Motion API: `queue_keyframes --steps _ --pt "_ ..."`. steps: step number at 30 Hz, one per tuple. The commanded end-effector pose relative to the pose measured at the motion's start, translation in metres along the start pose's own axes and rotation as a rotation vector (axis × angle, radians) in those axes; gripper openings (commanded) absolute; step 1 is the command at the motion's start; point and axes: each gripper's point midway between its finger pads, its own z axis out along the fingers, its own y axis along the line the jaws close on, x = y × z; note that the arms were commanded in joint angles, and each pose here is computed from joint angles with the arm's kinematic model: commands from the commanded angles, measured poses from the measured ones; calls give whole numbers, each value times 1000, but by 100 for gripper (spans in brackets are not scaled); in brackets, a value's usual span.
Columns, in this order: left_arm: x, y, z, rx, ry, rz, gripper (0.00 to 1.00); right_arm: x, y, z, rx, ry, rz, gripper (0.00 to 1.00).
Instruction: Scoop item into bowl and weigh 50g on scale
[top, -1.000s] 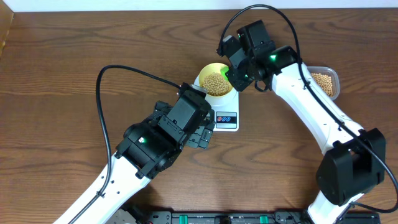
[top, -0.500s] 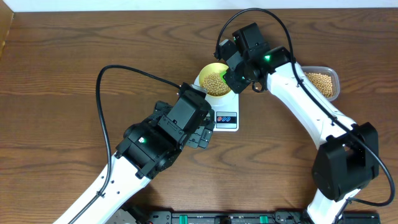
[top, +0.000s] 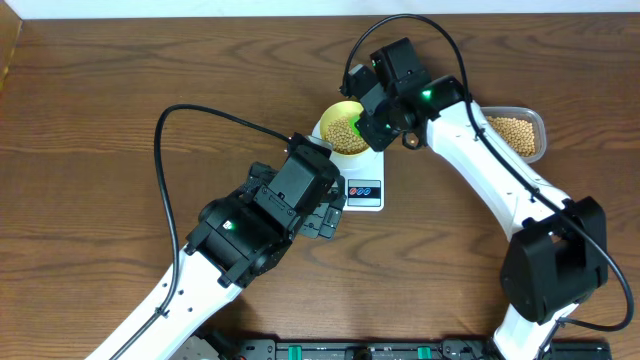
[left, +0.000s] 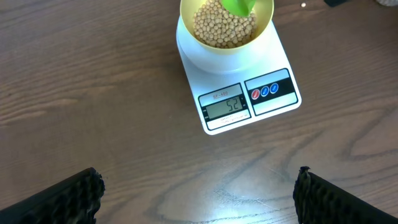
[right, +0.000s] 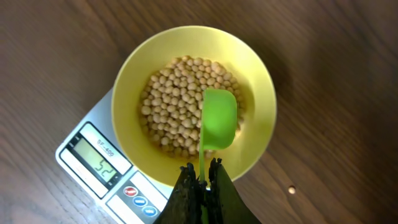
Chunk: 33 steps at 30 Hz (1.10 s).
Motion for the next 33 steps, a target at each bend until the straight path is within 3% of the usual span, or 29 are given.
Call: queue_keyframes --steps 1,33 --pt "-4 4 -2 -23 -12 9 100 -4 9 5 -25 0 -24 1" --pt "-4 4 -2 -23 -12 9 100 -7 27 14 -133 -7 137 1"
